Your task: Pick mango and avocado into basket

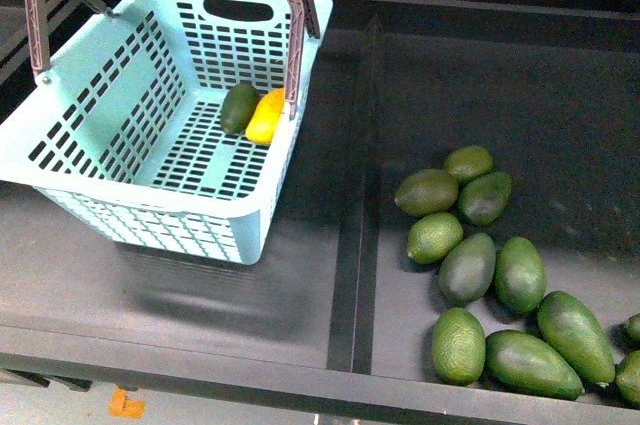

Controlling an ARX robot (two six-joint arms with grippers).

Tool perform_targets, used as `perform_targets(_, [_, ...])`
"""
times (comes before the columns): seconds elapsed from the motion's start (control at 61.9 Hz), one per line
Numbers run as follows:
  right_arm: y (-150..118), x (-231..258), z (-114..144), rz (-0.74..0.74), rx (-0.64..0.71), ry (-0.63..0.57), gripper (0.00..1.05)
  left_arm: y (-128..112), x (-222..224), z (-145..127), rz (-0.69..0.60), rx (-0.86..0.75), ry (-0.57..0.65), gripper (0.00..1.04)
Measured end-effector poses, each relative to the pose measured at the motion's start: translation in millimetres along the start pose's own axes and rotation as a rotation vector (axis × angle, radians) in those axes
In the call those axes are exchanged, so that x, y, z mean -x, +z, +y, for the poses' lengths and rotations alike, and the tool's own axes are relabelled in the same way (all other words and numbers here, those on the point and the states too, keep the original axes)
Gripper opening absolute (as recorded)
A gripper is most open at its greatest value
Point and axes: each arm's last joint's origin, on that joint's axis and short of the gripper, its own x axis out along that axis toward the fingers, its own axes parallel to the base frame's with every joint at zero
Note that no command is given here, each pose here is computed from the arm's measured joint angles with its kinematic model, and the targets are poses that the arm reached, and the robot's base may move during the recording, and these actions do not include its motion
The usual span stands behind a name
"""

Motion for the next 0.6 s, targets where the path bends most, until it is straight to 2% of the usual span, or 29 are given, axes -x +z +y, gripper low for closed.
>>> perform_targets(0.598, [0, 0, 0, 0.000, 0.000, 0.000, 0.96, 7, 29, 0, -0.025, -0.002, 0.000, 0.02])
